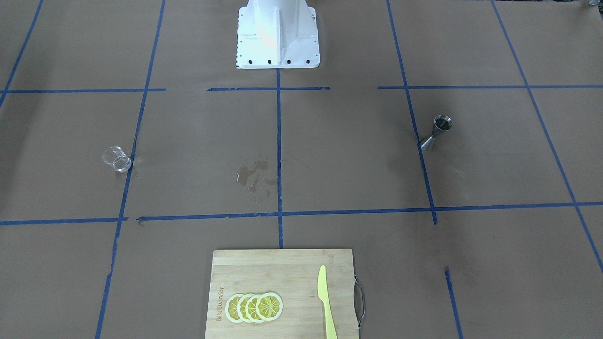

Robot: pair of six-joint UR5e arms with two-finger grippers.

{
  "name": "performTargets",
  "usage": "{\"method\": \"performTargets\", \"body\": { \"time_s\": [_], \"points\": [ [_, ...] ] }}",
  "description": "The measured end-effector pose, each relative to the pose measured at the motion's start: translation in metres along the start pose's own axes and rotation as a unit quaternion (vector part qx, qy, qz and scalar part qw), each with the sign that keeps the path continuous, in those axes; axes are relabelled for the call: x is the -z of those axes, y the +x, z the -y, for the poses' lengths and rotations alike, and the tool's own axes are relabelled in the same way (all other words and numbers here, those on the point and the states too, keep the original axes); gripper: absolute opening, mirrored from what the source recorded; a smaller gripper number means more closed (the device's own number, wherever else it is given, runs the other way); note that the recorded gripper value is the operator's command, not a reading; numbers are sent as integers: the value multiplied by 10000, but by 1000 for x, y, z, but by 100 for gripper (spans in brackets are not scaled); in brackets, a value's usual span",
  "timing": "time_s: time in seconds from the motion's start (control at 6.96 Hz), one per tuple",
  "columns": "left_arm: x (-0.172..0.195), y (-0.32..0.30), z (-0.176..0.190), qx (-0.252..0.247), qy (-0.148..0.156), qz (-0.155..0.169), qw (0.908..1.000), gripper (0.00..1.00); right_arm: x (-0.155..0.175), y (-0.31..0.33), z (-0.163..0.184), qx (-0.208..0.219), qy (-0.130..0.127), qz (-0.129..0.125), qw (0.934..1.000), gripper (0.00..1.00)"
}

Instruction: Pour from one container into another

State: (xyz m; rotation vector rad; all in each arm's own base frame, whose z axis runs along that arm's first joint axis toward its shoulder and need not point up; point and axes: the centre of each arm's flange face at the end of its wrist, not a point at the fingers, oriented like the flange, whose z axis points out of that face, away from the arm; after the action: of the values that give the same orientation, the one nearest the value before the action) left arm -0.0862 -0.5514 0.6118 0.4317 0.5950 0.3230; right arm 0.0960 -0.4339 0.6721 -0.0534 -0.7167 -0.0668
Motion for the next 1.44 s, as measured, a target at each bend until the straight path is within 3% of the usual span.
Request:
{"method": "performTargets", "body": {
  "time_s": [0.29,0.43,0.86,1.44],
  "points": [
    [-28,-17,-65,706,-810,-378,9935,100,1,-1,0,8,8,2,10000,100],
    [-25,-10,-69,939,-934,-671,9889,100,2,-2,1,34,23,-22,10000,100],
    [5,19,-57,1568,-761,-840,9811,100,9,-6,4,119,83,-92,9999,100],
    [-3,17,-66,1644,-739,-827,9801,100,4,-3,0,89,33,-70,9999,100]
  ]
}}
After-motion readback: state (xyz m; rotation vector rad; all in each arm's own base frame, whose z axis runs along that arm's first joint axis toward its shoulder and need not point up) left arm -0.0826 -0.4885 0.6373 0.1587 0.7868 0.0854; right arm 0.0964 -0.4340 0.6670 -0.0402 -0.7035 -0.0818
